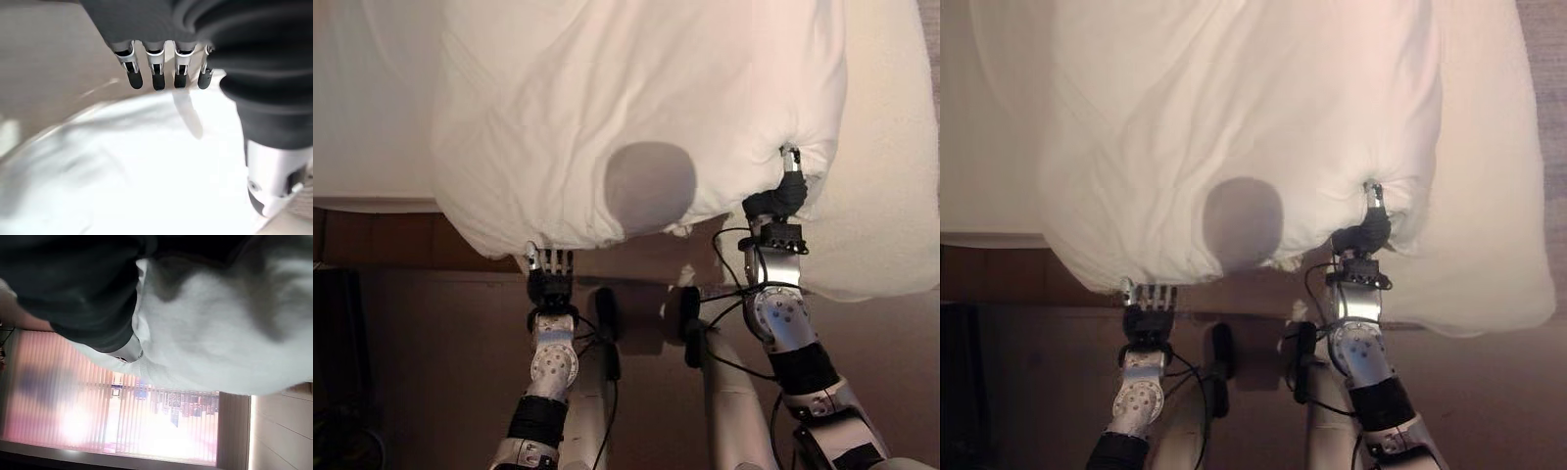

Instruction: Make the bed

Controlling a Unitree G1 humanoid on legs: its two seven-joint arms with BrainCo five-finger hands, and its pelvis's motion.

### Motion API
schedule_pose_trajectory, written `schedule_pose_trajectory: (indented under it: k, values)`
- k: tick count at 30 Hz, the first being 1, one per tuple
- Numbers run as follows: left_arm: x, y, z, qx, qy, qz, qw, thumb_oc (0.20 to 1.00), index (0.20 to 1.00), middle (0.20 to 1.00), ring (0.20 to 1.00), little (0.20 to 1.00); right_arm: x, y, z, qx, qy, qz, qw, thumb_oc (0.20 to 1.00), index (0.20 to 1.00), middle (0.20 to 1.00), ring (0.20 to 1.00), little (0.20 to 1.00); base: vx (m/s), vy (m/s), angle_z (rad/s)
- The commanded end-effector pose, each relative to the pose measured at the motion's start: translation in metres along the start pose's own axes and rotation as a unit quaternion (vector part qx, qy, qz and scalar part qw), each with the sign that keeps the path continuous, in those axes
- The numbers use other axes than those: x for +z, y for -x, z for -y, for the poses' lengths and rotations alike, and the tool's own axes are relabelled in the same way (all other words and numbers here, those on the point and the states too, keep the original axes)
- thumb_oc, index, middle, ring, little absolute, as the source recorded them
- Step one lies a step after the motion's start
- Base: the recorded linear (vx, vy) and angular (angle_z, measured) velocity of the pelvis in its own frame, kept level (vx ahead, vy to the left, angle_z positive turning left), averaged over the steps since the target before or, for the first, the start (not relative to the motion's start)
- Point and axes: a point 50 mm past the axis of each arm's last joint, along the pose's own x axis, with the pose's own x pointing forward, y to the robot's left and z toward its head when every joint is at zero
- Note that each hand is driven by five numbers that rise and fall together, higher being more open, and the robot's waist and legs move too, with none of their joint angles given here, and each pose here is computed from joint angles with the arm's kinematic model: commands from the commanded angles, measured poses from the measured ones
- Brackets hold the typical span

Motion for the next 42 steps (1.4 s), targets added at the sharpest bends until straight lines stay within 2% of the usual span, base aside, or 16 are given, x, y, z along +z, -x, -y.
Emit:
schedule_pose_trajectory:
  k: [1,9,21,40,41,42]
  values:
    - [-0.012,-0.003,0.006,-0.041,-0.001,-0.034,0.999,1.0,1.0,1.0,1.0,1.0,-0.013,0.012,-0.039,0.114,-0.026,-0.005,0.993,0.2,0.2,0.2,0.2,0.2,0.0,0.0,0.0]
    - [-0.033,-0.004,0.036,-0.109,0.045,-0.07,0.991,1.0,1.0,1.0,1.0,1.0,-0.018,0.014,-0.034,0.102,-0.053,-0.005,0.993,0.2,0.2,0.2,0.2,0.2,0.0,0.001,-0.01]
    - [-0.009,-0.027,0.061,-0.137,0.09,0.002,0.986,1.0,1.0,1.0,1.0,1.0,-0.021,0.018,-0.024,0.086,-0.065,-0.004,0.994,0.2,0.2,0.2,0.2,0.2,0.0,0.0,-0.01]
    - [0.009,-0.016,0.07,-0.257,0.076,0.023,0.963,1.0,1.0,1.0,1.0,1.0,-0.012,0.027,-0.011,0.071,-0.051,0.016,0.996,0.2,0.2,0.2,0.2,0.2,0.0,0.0,0.0]
    - [0.013,-0.016,0.067,-0.245,0.06,0.033,0.967,0.805,0.805,0.805,0.805,0.805,-0.012,0.027,-0.013,0.073,-0.049,0.017,0.996,0.2,0.2,0.2,0.2,0.2,0.0,0.0,0.0]
    - [0.013,-0.016,0.067,-0.245,0.06,0.034,0.967,0.805,0.805,0.805,0.805,0.805,-0.012,0.027,-0.013,0.073,-0.049,0.017,0.996,0.2,0.2,0.2,0.2,0.2,0.0,0.0,0.0]
